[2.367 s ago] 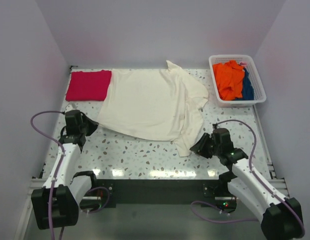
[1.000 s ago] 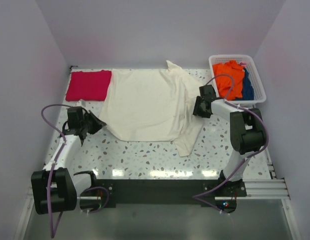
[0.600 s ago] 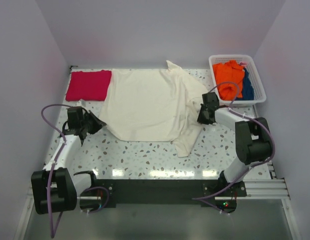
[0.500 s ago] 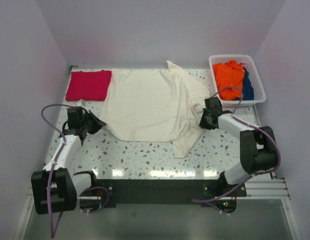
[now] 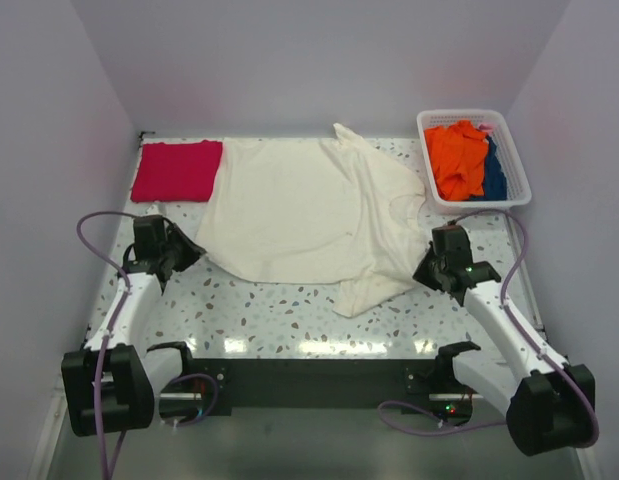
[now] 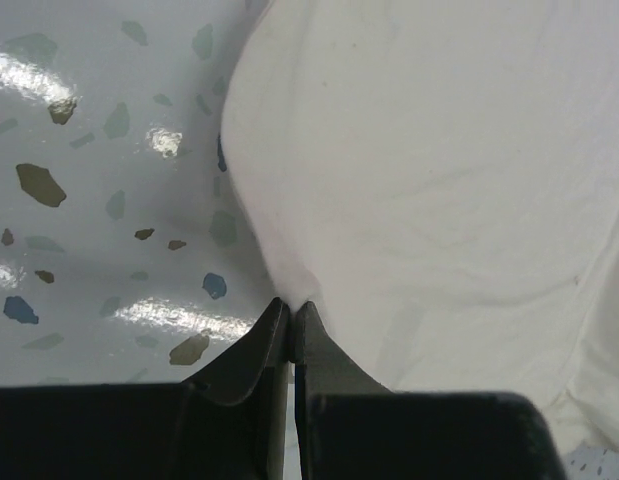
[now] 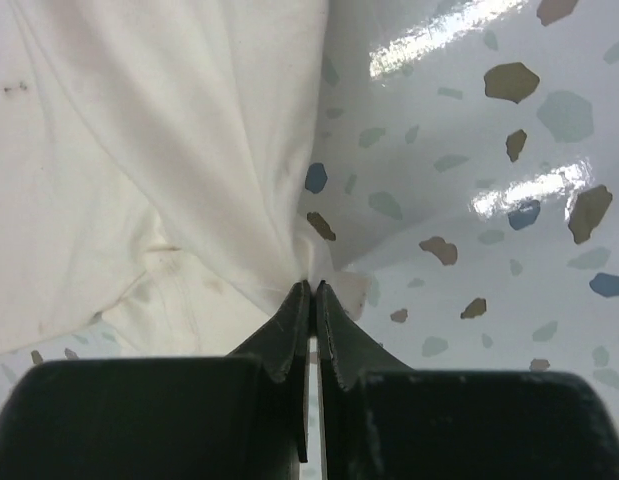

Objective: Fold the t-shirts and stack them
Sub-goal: Flatten the tshirt out

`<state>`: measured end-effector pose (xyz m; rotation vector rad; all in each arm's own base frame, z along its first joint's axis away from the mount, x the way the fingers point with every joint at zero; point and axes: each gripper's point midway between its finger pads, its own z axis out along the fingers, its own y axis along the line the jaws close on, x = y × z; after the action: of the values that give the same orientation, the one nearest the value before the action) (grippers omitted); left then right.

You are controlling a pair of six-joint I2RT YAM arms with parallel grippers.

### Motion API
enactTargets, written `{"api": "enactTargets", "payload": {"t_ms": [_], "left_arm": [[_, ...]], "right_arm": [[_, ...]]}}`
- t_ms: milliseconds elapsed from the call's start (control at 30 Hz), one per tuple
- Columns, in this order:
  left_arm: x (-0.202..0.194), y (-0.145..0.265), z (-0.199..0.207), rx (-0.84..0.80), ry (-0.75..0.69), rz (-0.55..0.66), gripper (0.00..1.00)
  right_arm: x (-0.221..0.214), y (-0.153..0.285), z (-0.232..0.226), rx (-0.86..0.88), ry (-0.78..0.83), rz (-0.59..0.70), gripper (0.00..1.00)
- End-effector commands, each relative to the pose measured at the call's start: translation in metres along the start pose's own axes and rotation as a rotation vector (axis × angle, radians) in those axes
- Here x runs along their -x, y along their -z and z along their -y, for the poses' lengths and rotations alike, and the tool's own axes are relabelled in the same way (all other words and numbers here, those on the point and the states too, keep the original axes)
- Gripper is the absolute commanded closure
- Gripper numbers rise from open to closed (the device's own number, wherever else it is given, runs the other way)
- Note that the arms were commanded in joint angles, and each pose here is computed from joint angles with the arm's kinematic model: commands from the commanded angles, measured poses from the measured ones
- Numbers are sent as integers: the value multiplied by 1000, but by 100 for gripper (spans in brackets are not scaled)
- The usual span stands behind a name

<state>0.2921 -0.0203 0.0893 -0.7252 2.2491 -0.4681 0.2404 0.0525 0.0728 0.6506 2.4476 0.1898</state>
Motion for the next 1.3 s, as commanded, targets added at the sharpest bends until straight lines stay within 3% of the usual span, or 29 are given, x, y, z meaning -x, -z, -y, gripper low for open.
{"api": "enactTargets", "payload": {"t_ms": [0,267,433,567,733,833,1000,1267], "left_arm": [[24,11,-6,72,-5,87,100],[31,30,-36,251,10,155,100],[41,47,-42,309,36,226,100],[53,62,-50,373,52,289,99],[43,54,-48,341,82,266,97],[32,42,-50,327,94,225,97],[25,33,-49,305,101,195,97],[28,30,-45,289,77,183,97]], "right_arm": [[-19,15,12,-23,-47,-52,98],[-17,26,19,-48,-13,-43,84],[-3,28,8,-24,39,-33,66],[-1,31,-10,58,71,-41,60],[-7,34,-49,93,227,-18,57],[-41,32,-82,125,378,-61,57],[-73,15,-100,52,543,-76,57],[-99,-3,-131,51,640,-64,46]]}}
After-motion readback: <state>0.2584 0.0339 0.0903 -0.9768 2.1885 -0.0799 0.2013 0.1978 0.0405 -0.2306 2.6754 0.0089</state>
